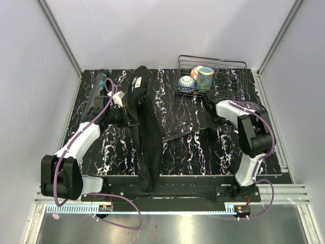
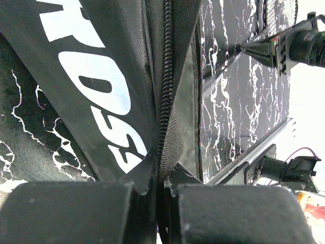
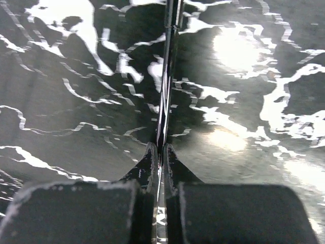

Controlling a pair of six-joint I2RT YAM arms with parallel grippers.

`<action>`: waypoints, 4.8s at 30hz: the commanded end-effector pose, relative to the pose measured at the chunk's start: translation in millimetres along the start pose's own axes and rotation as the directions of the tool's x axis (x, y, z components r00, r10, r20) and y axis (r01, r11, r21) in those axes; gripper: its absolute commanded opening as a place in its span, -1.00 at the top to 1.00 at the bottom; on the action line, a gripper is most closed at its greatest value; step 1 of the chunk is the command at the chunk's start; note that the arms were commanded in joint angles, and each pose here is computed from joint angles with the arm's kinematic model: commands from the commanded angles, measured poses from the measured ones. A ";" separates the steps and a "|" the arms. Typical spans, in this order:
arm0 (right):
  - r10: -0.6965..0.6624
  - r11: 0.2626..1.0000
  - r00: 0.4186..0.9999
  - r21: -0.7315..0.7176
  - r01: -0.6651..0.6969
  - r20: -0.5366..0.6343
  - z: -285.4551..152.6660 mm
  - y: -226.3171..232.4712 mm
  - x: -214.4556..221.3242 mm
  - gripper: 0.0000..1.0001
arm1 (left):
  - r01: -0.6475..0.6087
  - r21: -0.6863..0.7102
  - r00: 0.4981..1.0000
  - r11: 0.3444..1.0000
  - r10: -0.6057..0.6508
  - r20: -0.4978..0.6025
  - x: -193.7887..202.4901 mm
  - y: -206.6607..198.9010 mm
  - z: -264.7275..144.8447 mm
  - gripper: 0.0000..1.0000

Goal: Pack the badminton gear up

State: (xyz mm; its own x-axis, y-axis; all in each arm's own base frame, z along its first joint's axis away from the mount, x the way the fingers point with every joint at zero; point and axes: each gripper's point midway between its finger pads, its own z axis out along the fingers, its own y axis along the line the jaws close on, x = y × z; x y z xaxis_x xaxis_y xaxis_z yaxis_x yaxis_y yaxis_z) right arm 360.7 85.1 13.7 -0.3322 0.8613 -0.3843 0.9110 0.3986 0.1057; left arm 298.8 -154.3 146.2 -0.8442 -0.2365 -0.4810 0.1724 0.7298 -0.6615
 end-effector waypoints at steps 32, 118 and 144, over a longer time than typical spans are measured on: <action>-0.856 -0.033 0.256 -0.542 0.840 0.449 -260.5 -40.5 118.1 1.00 | 0.029 -0.101 0.983 0.994 -0.010 0.182 -40.3 14.0 -20.6 1.00; -0.515 0.093 0.501 -0.536 0.839 0.695 -293.4 97.7 192.2 1.00 | -0.145 0.486 0.979 0.862 0.197 -0.058 26.0 -113.4 -0.3 1.00; -0.512 0.044 0.561 -0.632 0.774 0.651 -253.5 115.5 227.0 0.72 | -0.012 0.533 0.983 0.846 0.107 -0.149 35.2 -106.4 9.6 1.00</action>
State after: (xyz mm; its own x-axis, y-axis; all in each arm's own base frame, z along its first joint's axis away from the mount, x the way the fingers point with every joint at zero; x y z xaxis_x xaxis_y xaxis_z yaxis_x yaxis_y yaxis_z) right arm 363.6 398.2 171.0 -0.2915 0.1086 -0.9504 -0.2724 0.9430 0.1913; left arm 267.2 -236.0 156.2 -0.9124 -0.1300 -0.3880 0.3009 0.4292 -0.8516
